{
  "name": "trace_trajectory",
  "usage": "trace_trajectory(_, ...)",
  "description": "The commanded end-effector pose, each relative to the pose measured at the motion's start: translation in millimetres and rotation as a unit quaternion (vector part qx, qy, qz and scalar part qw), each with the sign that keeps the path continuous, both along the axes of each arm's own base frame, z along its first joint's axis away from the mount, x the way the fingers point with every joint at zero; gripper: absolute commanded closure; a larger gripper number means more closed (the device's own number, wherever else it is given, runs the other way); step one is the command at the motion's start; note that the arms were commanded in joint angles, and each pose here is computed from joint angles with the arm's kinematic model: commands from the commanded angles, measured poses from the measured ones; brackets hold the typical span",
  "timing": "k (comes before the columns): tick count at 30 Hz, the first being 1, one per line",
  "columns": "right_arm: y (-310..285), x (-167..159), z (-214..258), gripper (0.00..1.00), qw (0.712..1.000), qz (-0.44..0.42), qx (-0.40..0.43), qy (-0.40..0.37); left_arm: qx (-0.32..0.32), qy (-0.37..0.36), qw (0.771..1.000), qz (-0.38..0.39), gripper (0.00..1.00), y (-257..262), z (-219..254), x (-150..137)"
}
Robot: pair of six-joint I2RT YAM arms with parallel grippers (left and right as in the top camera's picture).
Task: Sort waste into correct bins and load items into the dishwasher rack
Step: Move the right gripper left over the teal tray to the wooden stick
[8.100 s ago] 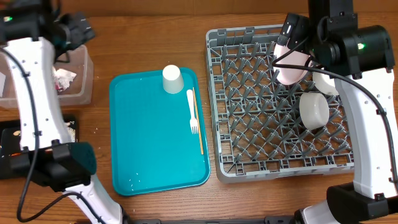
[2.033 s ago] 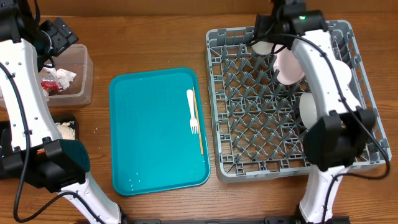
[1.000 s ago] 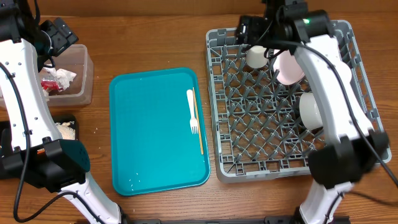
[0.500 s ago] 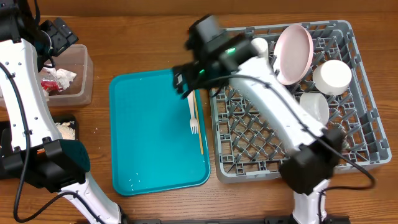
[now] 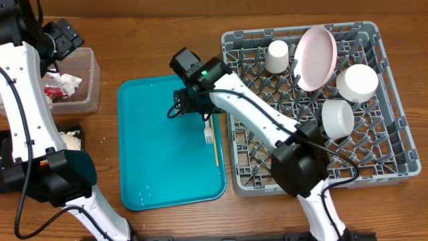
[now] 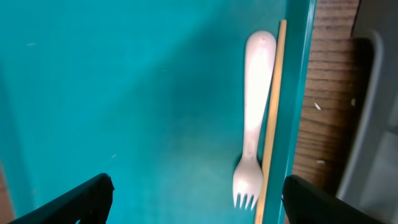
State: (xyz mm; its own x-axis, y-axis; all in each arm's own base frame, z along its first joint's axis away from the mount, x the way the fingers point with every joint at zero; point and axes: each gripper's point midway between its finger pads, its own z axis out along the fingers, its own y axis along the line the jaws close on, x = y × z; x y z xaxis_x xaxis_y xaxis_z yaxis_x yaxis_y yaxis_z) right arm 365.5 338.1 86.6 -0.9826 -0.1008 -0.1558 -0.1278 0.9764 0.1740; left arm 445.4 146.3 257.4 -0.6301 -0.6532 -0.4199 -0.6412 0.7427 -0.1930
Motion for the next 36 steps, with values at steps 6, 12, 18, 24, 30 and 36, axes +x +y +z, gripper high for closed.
trace_trajectory(6, -7, 6, -36, 0.10, 0.999, -0.020, -0.041, 0.005, -0.004, 0.002, 1.000, 0.001, 0.00, -1, -3, 2)
trace_trajectory(12, -9, 4, -52, 0.12, 0.998, -0.020, -0.054, 0.016, -0.004, 0.002, 1.000, 0.001, 0.00, -1, -3, 2)
trace_trajectory(18, -9, 4, -61, 0.14, 0.998, -0.019, -0.063, 0.018, -0.004, 0.002, 1.000, 0.001, 0.00, -1, -3, 2)
trace_trajectory(24, -5, 1, -64, 0.14, 0.998, -0.015, -0.062, 0.016, -0.004, 0.002, 1.000, 0.001, 0.00, -1, -3, 2)
trace_trajectory(30, -11, 1, -72, 0.14, 0.996, -0.040, -0.080, 0.009, -0.004, 0.002, 1.000, 0.001, 0.00, -1, -3, 2)
trace_trajectory(36, -11, -2, -74, 0.14, 0.996, -0.038, -0.080, 0.015, -0.004, 0.002, 1.000, 0.001, 0.00, -1, -3, 2)
